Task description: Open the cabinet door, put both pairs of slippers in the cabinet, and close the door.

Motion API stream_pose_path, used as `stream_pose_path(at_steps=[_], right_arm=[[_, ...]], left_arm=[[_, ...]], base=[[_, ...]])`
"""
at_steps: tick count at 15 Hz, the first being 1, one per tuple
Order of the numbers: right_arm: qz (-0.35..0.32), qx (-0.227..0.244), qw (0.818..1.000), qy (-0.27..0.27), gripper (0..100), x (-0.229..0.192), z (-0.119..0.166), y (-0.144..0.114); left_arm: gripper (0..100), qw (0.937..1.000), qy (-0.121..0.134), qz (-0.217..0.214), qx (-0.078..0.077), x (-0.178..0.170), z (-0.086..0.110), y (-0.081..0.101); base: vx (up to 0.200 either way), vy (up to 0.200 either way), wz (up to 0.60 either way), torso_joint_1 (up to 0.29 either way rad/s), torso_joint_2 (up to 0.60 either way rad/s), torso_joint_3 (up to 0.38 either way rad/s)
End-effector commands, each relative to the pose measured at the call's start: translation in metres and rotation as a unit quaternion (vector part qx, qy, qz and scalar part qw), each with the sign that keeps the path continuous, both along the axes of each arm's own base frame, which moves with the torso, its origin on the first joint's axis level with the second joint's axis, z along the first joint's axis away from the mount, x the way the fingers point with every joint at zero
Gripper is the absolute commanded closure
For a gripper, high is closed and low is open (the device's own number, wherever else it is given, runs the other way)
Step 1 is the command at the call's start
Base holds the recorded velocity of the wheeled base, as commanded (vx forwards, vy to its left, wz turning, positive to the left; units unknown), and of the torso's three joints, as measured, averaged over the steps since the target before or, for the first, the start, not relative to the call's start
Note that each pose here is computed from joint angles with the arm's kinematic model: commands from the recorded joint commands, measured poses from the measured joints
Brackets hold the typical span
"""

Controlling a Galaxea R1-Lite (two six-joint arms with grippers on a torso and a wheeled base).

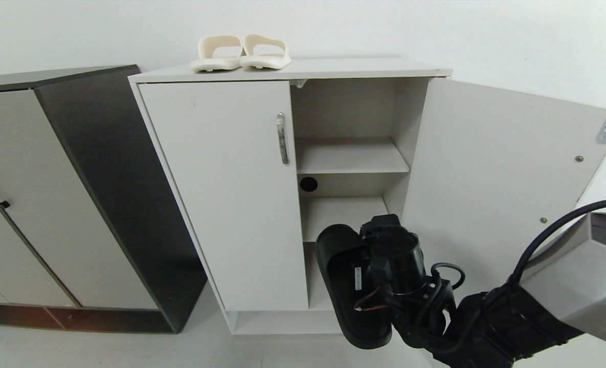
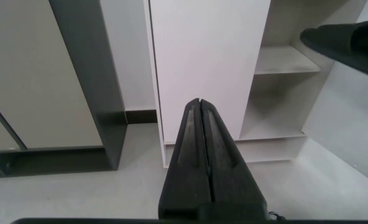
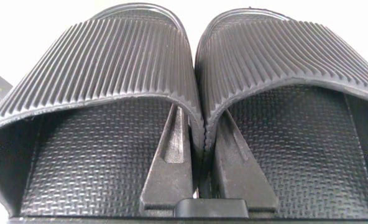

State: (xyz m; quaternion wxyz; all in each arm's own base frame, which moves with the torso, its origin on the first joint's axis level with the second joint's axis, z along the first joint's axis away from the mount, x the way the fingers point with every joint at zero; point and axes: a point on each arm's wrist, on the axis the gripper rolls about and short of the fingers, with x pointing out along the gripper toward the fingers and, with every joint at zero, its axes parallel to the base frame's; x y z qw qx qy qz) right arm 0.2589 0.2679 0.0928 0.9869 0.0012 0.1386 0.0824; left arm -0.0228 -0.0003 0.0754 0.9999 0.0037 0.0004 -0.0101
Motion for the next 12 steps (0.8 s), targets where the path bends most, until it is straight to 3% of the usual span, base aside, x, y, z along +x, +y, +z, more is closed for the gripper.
stream_pose_path(at_steps=[1, 9, 12], right_arm=[[-0.003, -0.015, 1.000, 0.012, 100, 0.003, -0.015, 0.004], [-0.024, -0.020, 0.999, 0.019, 100, 0.014, -0.039, 0.013], [-0.041, -0.004, 0.999, -0.014, 100, 0.014, -0.035, 0.019]], left_arm=[[100, 1.0000, 0.000, -0.001, 0.000, 0.000, 0.000, 0.000], [100, 1.0000, 0.000, 0.000, 0.001, 0.000, 0.000, 0.000], [100, 1.0000, 0.000, 0.001, 0.001, 0.000, 0.000, 0.000]], base=[[0.000, 0.000, 0.00, -0.002, 0.00, -0.115], [0.000, 0.000, 0.00, 0.004, 0.00, -0.191], [0.000, 0.000, 0.00, 0.002, 0.01, -0.198]])
